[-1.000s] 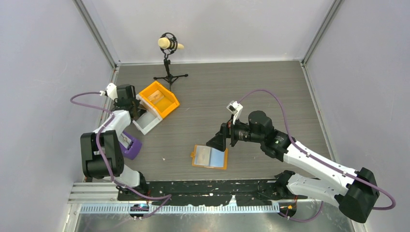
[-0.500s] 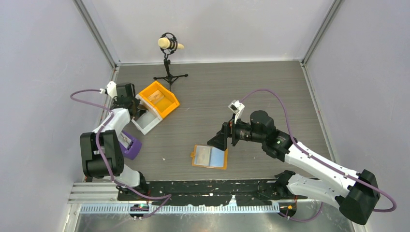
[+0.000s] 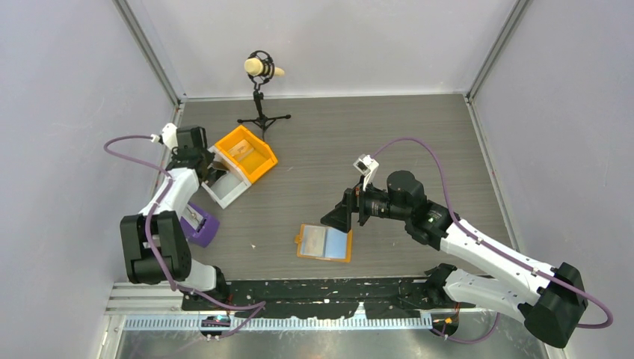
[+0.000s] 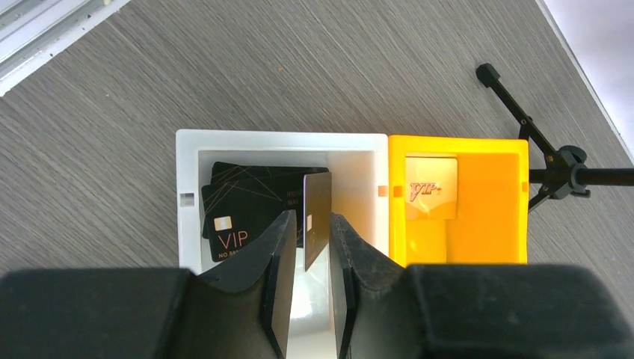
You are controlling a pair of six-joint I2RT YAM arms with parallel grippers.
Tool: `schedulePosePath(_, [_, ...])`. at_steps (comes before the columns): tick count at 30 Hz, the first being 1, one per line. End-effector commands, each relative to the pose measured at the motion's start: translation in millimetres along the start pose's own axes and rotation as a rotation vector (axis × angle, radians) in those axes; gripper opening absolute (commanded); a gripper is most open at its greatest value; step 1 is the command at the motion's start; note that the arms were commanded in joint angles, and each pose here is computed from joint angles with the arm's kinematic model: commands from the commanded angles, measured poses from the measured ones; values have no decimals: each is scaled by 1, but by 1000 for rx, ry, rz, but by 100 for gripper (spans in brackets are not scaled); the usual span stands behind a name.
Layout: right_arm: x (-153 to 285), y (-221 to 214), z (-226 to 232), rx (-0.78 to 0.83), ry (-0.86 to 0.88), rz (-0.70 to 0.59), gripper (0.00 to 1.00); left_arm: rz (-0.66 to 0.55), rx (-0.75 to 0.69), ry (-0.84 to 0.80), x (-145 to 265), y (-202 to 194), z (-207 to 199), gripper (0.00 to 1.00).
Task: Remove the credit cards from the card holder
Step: Place the credit card in the storage box.
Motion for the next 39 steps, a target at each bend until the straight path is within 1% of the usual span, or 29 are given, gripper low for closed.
schedulePosePath(1, [2,13,9,11,28,-43,95,1,2,-76,16,9,-15,25])
schedulePosePath(4, [2,13,10,8,31,-43,95,33,10,-129,13,4,-24,24])
schedulePosePath(6, [2,12,10,8,32,-44,95,69,14,-131,8,-2,-26,24])
schedulePosePath(13, [6,15,12,22,34,-59,95,125,30,-67,-8,-14,-20,24])
schedulePosePath(17, [7,16,12,25,29,-57,95,176,28,23,-13,-18,-6,24])
schedulePosePath(27, [8,15,10,23,19,-48,95,162,0,100,-14,-13,4,24])
schedulePosePath(33, [7,13,7,18,12,-39,95,157,-12,77,-10,-10,1,24])
schedulePosePath(39, [4,8,-12,-39,-118,-29,95,167,-57,-39,11,-3,-11,25])
Point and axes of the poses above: each gripper's point midway between its finger pads, its own x axis back along the fingers, its own z axis along the line the jaws close on, y = z × x, the point moved 5 cm from there along x, back along the fingers, and after that the axes turned 5 degrees about -x, right-handed, at the moved point
